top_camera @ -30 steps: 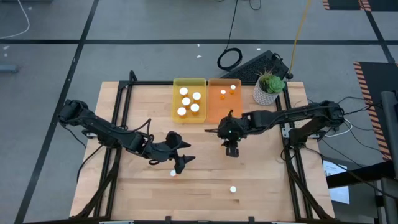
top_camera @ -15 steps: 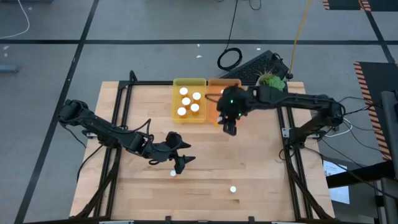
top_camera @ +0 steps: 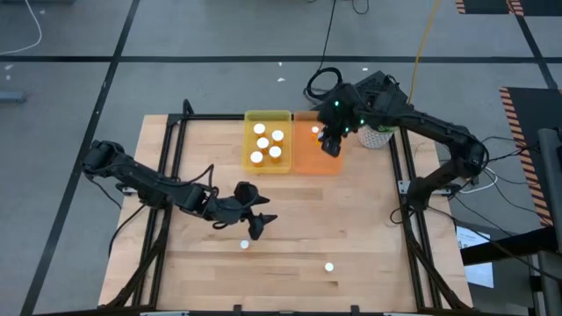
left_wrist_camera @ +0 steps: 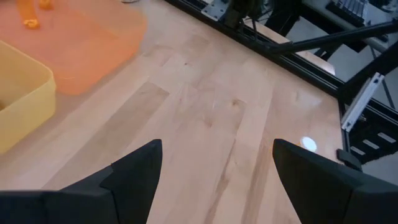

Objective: Pick and place medicine bottles into bin by pill shape (circle, oval)
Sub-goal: Put the small orange tablet bottle into the orange bin

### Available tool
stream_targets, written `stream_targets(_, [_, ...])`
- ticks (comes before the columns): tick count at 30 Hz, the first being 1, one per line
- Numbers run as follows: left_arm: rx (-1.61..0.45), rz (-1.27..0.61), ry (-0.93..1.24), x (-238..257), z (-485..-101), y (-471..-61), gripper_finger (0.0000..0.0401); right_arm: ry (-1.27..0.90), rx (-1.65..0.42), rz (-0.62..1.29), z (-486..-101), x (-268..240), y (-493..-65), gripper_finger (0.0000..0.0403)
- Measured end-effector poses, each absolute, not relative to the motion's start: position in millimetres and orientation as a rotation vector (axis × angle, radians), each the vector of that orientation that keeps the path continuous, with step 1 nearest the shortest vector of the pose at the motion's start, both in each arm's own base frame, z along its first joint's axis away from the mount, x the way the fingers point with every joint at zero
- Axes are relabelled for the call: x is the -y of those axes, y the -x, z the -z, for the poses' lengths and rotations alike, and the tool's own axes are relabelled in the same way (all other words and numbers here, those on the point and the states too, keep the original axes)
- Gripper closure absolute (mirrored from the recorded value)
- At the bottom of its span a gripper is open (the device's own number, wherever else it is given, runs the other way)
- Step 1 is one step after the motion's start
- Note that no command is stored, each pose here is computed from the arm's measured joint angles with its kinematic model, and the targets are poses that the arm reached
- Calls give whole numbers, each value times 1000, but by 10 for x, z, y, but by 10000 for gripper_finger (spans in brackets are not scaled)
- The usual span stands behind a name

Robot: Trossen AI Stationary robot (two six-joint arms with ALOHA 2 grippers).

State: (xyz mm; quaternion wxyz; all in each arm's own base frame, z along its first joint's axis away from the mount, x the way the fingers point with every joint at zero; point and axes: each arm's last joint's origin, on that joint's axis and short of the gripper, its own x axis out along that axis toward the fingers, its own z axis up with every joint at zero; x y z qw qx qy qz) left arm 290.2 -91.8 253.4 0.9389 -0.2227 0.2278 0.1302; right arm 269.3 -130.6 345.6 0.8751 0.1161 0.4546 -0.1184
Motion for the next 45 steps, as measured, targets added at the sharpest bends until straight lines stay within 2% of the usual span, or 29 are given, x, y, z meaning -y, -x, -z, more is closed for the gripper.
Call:
stream_targets(9, [-468, -288, 479, 745, -2533, -2956, 91, -240, -942, 373, -3425, 1803, -2419, 277])
stream_targets(14, [-465, -308, 479, 657, -2533, -2978, 91, -265, -935, 419, -3283, 1935, -2353, 277])
stream_targets(29, [-461, -334, 506, 483, -2534, -3016, 91, -332, -1005, 424, -2486, 1906, -2301, 277])
stream_targets(45, [-457, -370, 514, 311, -2534, -3040, 91, -305, -980, 422, -2103, 1867, -2254, 277])
